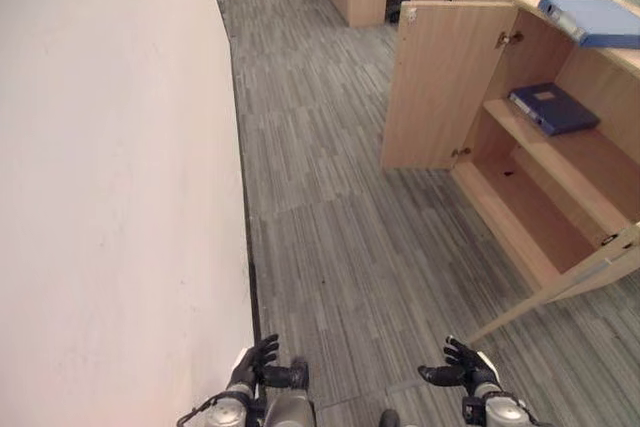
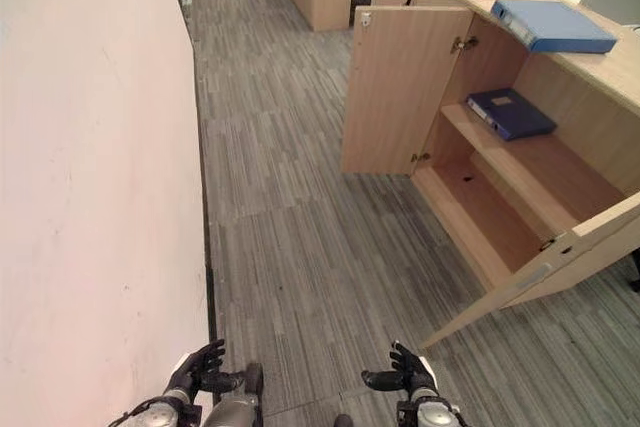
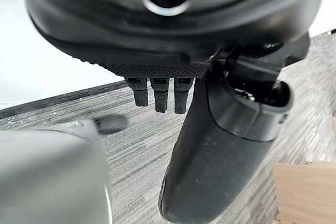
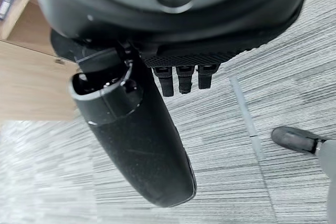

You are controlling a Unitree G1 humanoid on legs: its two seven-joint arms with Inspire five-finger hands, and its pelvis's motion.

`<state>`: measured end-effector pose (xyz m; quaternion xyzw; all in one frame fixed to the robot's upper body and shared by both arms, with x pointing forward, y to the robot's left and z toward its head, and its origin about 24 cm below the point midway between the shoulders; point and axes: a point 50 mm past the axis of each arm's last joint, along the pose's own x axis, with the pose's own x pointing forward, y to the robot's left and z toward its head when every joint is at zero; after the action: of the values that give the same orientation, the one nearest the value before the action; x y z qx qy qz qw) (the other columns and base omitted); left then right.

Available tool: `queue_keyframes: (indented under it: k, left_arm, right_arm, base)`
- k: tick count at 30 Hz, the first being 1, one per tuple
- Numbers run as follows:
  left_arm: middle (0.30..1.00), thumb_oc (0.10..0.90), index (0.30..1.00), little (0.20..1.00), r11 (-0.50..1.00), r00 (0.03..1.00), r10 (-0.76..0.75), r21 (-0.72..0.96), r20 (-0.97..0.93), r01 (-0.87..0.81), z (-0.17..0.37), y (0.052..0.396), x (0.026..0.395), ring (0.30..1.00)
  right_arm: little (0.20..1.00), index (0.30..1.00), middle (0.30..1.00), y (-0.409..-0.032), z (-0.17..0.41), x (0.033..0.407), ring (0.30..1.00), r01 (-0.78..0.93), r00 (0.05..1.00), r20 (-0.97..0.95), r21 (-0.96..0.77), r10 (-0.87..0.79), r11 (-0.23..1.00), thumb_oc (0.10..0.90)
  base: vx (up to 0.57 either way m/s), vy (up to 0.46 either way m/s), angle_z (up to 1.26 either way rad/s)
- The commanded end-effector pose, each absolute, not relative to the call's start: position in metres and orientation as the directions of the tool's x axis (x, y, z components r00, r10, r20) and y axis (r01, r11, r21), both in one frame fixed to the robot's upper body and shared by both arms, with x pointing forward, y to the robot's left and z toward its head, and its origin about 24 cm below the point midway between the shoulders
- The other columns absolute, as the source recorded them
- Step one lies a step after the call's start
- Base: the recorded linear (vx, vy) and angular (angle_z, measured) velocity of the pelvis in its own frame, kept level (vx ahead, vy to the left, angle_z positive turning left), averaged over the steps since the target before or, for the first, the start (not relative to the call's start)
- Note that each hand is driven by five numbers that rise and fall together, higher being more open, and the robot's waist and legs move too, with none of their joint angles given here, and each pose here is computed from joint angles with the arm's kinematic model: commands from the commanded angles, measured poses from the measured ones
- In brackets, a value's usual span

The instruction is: Put the empty folder in the office cabinet

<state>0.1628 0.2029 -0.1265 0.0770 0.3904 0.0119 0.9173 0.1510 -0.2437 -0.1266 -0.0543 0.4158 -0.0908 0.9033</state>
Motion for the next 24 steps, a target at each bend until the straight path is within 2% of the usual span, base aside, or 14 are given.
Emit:
queue_keyframes:
  k: [1, 4, 11, 17, 24]
  left_arm:
    - [0.900, 0.800, 0.900, 0.900, 0.985, 0.823, 0.099, 0.171, -0.559, -0.002, -0.098, 0.213, 0.190, 0.900]
    - [0.900, 0.800, 0.900, 0.900, 0.984, 0.806, 0.118, 0.176, -0.580, -0.017, -0.102, 0.218, 0.183, 0.900]
    - [0.900, 0.800, 0.900, 0.900, 0.972, 0.800, 0.092, 0.227, -0.593, 0.056, -0.103, 0.223, 0.183, 0.900]
    - [0.900, 0.800, 0.900, 0.900, 0.959, 0.822, 0.069, 0.264, -0.565, 0.100, -0.094, 0.227, 0.194, 0.900]
    - [0.900, 0.800, 0.900, 0.900, 0.956, 0.818, 0.078, 0.275, -0.570, 0.100, -0.094, 0.231, 0.191, 0.900]
  right_arm:
    - [0.900, 0.900, 0.900, -0.249, -0.101, 0.185, 0.900, 0.155, 0.766, -0.605, -0.155, -0.218, 0.976, 0.800]
    - [0.900, 0.900, 0.900, -0.249, -0.104, 0.182, 0.900, 0.145, 0.753, -0.622, -0.161, -0.214, 0.976, 0.800]
    - [0.900, 0.900, 0.900, -0.235, -0.117, 0.174, 0.900, 0.106, 0.714, -0.679, -0.133, -0.169, 0.985, 0.800]
    - [0.900, 0.900, 0.900, -0.230, -0.109, 0.190, 0.900, 0.072, 0.747, -0.649, -0.132, -0.140, 0.989, 0.800]
    - [0.900, 0.900, 0.900, -0.231, -0.108, 0.188, 0.900, 0.082, 0.755, -0.639, -0.126, -0.144, 0.989, 0.800]
  base:
    - [0.52, 0.145, -0.55]
    - [0.52, 0.157, -0.98]
    - [0.45, 0.207, -0.19]
    - [0.33, 0.224, -0.20]
    - [0.33, 0.137, 0.07]
